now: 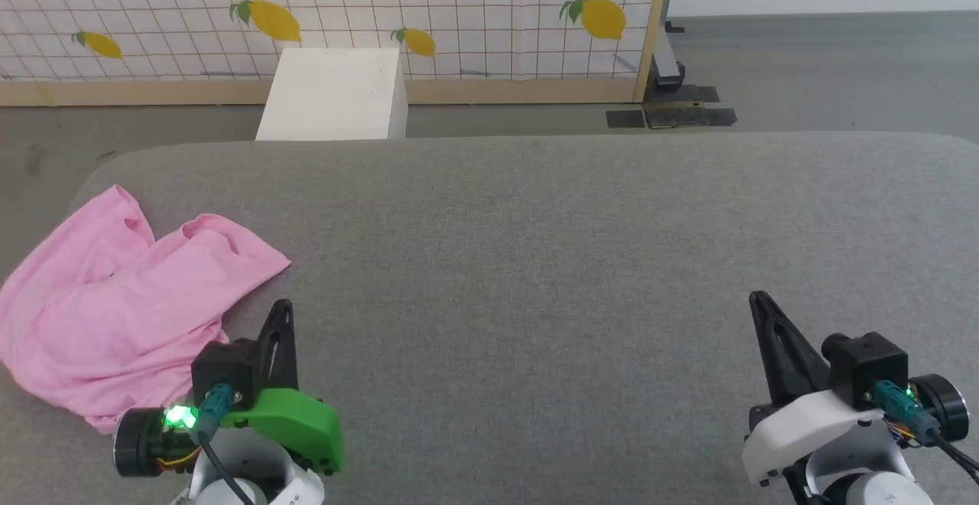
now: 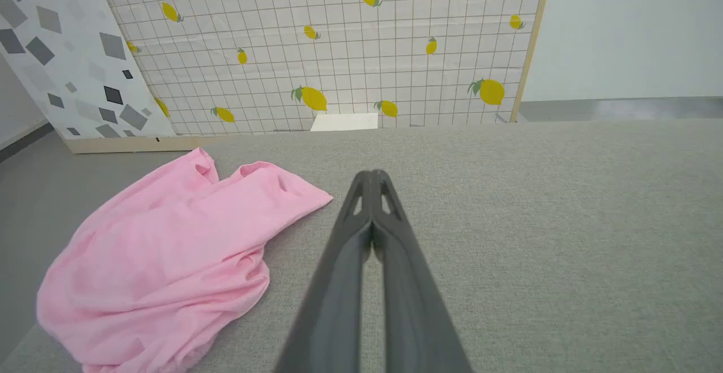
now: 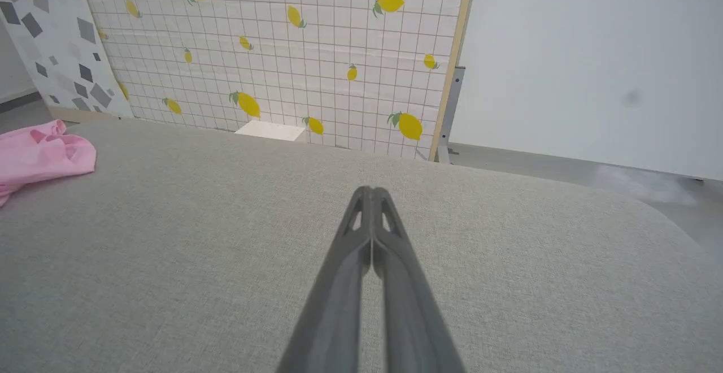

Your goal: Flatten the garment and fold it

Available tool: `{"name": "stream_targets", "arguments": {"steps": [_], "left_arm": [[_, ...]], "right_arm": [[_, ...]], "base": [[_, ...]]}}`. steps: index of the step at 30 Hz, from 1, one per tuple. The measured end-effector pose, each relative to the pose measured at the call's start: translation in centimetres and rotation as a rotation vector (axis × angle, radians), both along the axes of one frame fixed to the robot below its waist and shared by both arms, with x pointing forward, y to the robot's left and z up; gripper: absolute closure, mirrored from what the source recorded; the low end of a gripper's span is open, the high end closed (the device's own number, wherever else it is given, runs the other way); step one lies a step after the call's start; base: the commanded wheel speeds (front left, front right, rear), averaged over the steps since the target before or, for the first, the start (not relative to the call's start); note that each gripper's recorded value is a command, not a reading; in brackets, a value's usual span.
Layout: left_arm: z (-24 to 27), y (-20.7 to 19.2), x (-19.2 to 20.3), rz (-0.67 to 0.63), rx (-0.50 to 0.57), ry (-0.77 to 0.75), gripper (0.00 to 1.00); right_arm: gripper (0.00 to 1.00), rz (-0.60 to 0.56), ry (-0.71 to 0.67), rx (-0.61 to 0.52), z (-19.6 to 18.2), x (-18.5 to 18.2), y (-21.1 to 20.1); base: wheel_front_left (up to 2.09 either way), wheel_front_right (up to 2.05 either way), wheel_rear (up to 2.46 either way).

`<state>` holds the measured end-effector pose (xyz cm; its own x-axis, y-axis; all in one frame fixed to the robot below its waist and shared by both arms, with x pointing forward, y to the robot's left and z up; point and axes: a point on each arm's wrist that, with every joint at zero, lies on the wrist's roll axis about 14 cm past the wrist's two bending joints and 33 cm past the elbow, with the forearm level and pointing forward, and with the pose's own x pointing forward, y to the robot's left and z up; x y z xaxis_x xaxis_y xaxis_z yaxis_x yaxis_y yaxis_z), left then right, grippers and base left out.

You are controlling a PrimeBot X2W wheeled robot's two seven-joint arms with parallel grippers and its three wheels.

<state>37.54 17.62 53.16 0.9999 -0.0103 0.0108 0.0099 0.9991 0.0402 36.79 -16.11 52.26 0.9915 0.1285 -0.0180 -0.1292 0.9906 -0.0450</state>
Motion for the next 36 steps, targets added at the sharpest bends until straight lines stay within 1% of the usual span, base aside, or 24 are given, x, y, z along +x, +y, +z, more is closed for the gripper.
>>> {"name": "stream_targets", "arguments": {"steps": [31,32,36], "left_arm": [[0.00,0.00,0.00,0.000,0.000,0.000,1.00],[0.00,0.00,0.00,0.000,0.000,0.000,0.00],[0.00,-0.07,0.01,-0.003,-0.005,0.000,0.00]], "right_arm": [[1.00,0.000,0.000,0.000,0.00,0.00,0.00],[0.00,0.000,0.000,0.000,0.00,0.00,0.00],[0.00,0.000,0.000,0.000,-0.01,-0.01,-0.03]], "base": [[0.00,0.00,0.00],[0.00,0.00,0.00],[0.00,0.00,0.00]]}}
